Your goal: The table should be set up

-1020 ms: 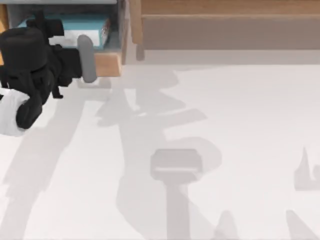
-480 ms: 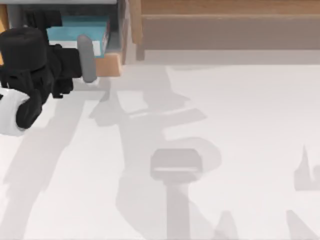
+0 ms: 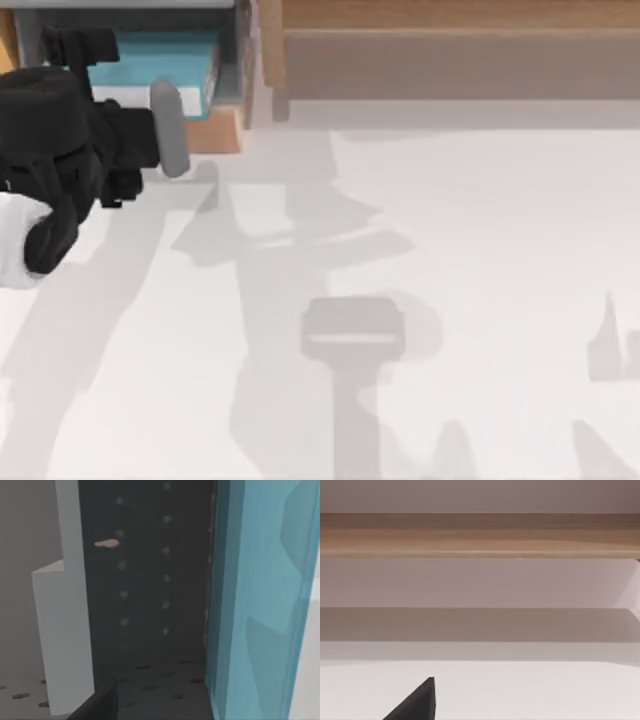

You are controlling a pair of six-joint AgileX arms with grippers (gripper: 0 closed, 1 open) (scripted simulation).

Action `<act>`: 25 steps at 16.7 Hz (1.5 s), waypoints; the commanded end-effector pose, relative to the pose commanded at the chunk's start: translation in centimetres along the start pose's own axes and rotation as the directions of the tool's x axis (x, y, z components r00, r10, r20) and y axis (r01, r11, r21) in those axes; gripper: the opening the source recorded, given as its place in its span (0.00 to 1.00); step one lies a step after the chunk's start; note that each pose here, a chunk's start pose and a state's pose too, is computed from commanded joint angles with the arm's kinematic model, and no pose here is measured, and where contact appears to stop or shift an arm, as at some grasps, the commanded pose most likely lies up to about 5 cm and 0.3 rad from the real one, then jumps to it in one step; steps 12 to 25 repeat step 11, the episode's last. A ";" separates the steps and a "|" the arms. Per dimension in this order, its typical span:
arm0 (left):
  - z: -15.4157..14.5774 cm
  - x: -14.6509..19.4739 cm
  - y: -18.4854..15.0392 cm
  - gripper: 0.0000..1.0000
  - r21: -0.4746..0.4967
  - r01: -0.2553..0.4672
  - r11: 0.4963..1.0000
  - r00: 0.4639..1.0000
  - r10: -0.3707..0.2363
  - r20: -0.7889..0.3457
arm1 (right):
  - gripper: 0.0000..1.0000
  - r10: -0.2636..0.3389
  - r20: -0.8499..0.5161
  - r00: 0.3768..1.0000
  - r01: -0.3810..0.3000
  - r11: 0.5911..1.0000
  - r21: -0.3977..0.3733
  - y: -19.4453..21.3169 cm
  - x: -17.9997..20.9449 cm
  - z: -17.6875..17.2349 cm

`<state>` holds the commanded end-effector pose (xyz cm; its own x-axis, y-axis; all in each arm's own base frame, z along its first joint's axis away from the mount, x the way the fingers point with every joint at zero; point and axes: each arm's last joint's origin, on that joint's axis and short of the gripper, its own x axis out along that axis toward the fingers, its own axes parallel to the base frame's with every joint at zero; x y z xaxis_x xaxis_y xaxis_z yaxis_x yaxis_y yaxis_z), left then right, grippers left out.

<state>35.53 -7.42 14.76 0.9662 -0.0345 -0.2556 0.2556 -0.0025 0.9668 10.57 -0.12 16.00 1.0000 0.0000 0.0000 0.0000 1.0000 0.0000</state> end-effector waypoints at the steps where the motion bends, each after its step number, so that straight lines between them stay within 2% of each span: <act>1: 0.0 -0.3 -0.1 1.00 0.000 0.000 1.000 1.000 0.000 0.000 | 1.00 0.000 0.000 1.000 0.000 1.000 0.000 0.0 0.0 0.0; 11: 0.0 -3.3 -1.0 1.00 0.003 0.001 1.000 1.000 -0.001 0.000 | 1.00 0.000 0.000 1.000 0.000 1.000 0.000 0.0 0.0 0.0; 25: 0.0 -3.3 -1.0 1.00 0.003 0.001 1.000 1.000 -0.001 0.000 | 1.00 0.000 0.000 1.000 0.000 1.000 0.000 0.0 0.0 0.0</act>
